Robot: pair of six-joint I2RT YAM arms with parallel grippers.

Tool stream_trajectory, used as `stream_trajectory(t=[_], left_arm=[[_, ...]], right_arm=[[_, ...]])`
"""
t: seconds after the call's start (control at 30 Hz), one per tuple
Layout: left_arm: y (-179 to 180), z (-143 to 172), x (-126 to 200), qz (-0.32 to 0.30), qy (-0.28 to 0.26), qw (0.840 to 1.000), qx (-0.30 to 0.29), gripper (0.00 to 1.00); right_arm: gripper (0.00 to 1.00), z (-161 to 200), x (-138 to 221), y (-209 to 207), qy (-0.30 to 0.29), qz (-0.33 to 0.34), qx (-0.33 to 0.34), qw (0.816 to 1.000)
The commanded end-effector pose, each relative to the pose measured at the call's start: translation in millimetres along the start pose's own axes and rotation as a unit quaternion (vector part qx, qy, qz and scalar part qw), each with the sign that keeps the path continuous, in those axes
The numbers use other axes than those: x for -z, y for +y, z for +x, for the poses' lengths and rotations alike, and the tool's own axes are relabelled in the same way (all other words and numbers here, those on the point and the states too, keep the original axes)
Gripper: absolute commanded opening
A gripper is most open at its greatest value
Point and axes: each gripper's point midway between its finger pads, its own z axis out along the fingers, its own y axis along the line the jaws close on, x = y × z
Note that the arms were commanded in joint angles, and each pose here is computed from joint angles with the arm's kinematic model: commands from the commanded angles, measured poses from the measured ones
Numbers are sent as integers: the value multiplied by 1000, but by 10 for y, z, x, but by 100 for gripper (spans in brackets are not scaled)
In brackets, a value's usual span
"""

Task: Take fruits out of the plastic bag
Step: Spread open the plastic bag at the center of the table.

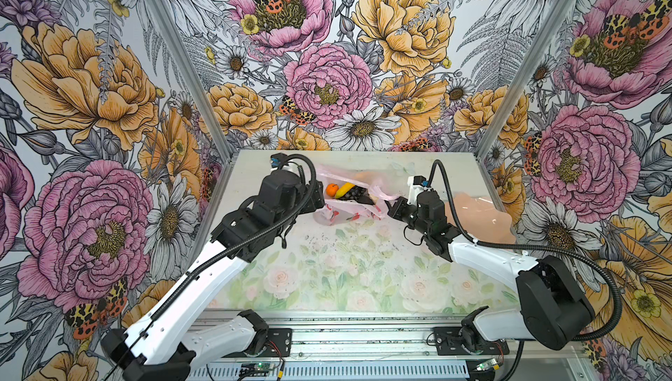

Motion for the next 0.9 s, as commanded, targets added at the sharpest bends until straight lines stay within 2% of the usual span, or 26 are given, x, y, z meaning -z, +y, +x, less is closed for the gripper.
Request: stream_trajectory(t=[0.0, 0.07, 0.17, 0.33, 0.4, 0.53, 0.6, 0.73, 0.8, 0.87], left_arm=[[71, 253, -547, -68, 69, 993, -65, 86], [145, 337, -881, -105, 101, 986, -86, 87], [250, 438, -1218, -145, 134, 974, -108, 88], [390, 616, -1515, -190, 174, 956, -137, 89], [464, 685, -1607, -200, 186, 953, -134, 86], [541, 715, -1700, -200, 191, 953, -122, 56], [500, 719, -1748, -167, 189, 962, -103, 44], [505, 660, -1746, -79, 149, 985, -26, 10], [551, 581, -1682, -32, 112, 993, 23, 1], [658, 513, -1603, 4, 76, 994, 76, 0]], right_arm=[[0, -106, 79, 103, -20, -6, 18, 1000], [0, -130, 99, 130, -24, -9, 17, 1000], [0, -171, 127, 186, -31, -16, 19, 999], [0, -214, 142, 202, -33, -14, 27, 999], [0, -227, 133, 187, -34, -12, 26, 999], [0, -317, 117, 80, -36, -7, 6, 999], [0, -391, 112, -5, -39, -10, -9, 999], [0, -608, 91, -195, -44, -21, -40, 998], [0, -701, 66, -323, -49, -30, -61, 997], [0, -748, 18, -475, -47, -38, -88, 994]])
